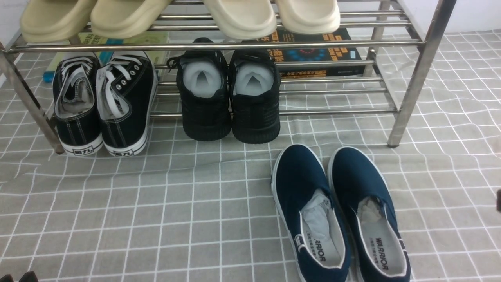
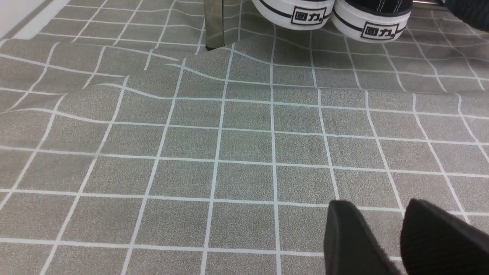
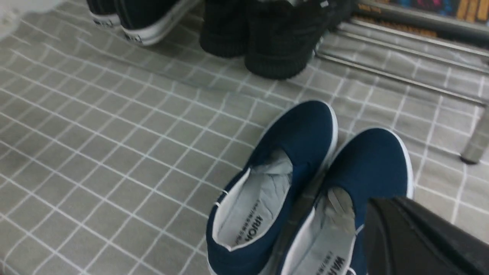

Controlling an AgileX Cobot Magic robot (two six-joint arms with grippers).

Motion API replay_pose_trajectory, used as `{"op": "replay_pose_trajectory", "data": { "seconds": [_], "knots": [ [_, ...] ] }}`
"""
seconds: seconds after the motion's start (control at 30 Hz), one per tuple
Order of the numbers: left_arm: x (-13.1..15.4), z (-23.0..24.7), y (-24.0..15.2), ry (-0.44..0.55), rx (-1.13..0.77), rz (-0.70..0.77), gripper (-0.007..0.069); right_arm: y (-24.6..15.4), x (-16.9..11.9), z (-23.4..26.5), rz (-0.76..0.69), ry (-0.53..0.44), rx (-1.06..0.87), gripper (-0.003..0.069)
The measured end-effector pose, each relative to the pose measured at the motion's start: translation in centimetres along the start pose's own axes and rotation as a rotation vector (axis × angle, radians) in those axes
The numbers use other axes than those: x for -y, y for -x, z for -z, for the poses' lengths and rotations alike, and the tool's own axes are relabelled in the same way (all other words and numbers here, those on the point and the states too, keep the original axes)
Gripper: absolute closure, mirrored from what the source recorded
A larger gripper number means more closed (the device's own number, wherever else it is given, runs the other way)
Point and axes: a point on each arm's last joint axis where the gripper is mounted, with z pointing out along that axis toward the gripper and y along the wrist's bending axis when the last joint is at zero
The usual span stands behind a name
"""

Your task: Take the shoes off the shelf with your hand from the grey coffee tablecloth.

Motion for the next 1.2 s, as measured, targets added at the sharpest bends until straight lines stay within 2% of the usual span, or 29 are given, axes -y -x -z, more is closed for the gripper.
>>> {"op": "replay_pose_trajectory", "data": {
  "seconds": [0.13,0.3,0.5,0.67,0.77,1.0,1.03,1.07,1.13,1.17,1.2],
  "knots": [
    [0.0,0.0,0.0,0.0,0.0,0.0,0.0385,-2.3,0.3,0.2,0.007,0.018,0.063,0.0675],
    [0.0,0.0,0.0,0.0,0.0,0.0,0.0385,-4.7,0.7,-0.4,0.014,0.011,0.018,0.0673],
    [0.0,0.0,0.0,0.0,0.0,0.0,0.0385,-5.2,0.7,-0.7,0.016,0.012,0.015,0.0669],
    [0.0,0.0,0.0,0.0,0.0,0.0,0.0385,-5.7,0.4,-1.0,-0.028,0.055,0.007,0.0667],
    [0.0,0.0,0.0,0.0,0.0,0.0,0.0385,-6.8,0.3,-1.2,0.014,0.076,0.009,0.0665],
    [0.0,0.0,0.0,0.0,0.0,0.0,0.0385,-10.9,3.1,-0.7,-0.055,-0.226,0.079,0.066],
    [0.0,0.0,0.0,0.0,0.0,0.0,0.0385,-12.0,3.6,-0.5,-0.075,-0.306,0.079,0.0659],
    [0.0,0.0,0.0,0.0,0.0,0.0,0.0385,-12.1,3.7,-0.5,-0.077,-0.318,0.079,0.0659],
    [0.0,0.0,0.0,0.0,0.0,0.0,0.0385,-13.4,4.4,0.0,-0.108,-0.46,0.081,0.0659],
    [0.0,0.0,0.0,0.0,0.0,0.0,0.0385,-13.5,4.4,0.0,-0.106,-0.46,0.08,0.0659],
    [0.0,0.0,0.0,0.0,0.0,0.0,0.0385,-14.0,4.6,0.2,-0.117,-0.506,0.072,0.0657]
  ]
}}
